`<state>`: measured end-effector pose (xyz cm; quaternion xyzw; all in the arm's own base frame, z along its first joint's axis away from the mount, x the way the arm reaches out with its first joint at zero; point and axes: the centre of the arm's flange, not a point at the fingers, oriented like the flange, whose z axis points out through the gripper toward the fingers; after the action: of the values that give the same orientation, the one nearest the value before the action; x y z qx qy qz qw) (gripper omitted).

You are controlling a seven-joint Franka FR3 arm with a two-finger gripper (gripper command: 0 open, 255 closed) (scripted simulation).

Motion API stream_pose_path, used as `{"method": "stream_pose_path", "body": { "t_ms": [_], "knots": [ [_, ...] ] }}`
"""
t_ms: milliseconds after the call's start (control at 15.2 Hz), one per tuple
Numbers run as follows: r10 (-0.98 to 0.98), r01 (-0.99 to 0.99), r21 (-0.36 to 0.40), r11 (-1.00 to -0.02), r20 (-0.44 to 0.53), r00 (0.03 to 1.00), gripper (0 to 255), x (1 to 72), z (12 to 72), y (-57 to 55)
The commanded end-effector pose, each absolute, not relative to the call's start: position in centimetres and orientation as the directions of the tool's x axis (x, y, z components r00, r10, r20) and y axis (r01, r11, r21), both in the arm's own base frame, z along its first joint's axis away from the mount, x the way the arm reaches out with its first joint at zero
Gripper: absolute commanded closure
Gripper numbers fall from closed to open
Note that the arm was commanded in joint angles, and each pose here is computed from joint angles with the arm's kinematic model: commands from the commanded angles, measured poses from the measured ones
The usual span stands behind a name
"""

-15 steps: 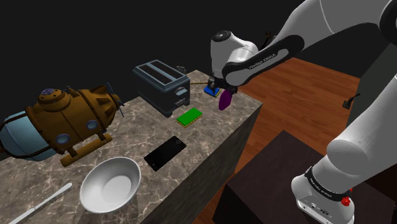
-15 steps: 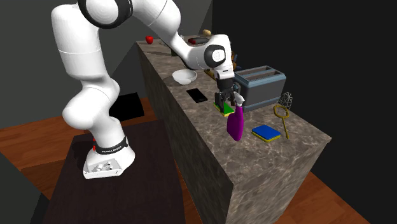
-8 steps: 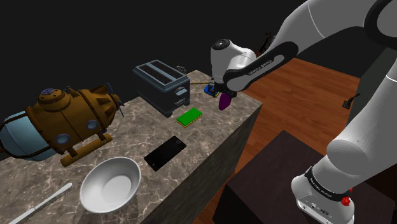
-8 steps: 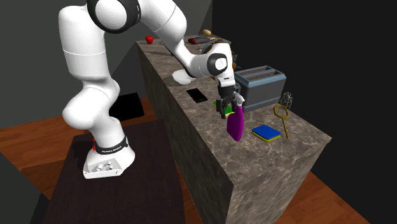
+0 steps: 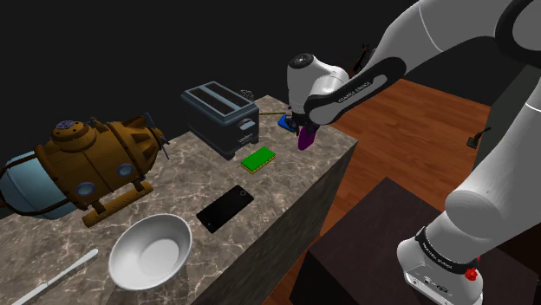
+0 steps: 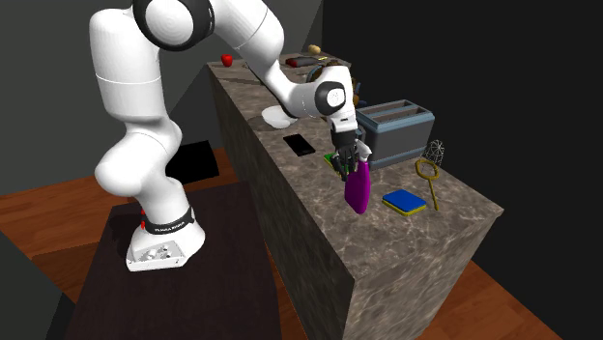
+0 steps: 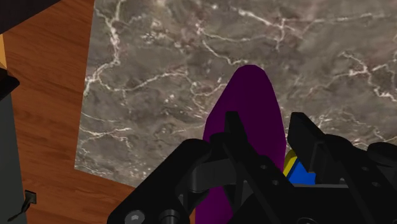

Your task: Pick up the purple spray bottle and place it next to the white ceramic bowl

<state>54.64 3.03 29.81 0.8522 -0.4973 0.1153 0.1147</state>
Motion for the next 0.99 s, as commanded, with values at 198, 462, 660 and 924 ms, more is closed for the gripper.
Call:
{"method": "stream_pose_path", "body": {
  "t_ms": [198, 462, 660, 924],
  "knots": [
    [-0.821, -0.874, 0.081, -0.479, 0.310, 0.479, 255, 54.6, 29.8, 3.0],
    [-0.821, -0.874, 0.081, -0.479, 0.310, 0.479, 255, 54.6, 29.8, 3.0],
    [-0.821, -0.874, 0.081, -0.479, 0.310, 0.479, 255, 54.6, 31.4, 3.0],
    [-0.821, -0.874, 0.081, -0.479, 0.310, 0.479, 255, 54.6, 33.5, 3.0]
  ]
}}
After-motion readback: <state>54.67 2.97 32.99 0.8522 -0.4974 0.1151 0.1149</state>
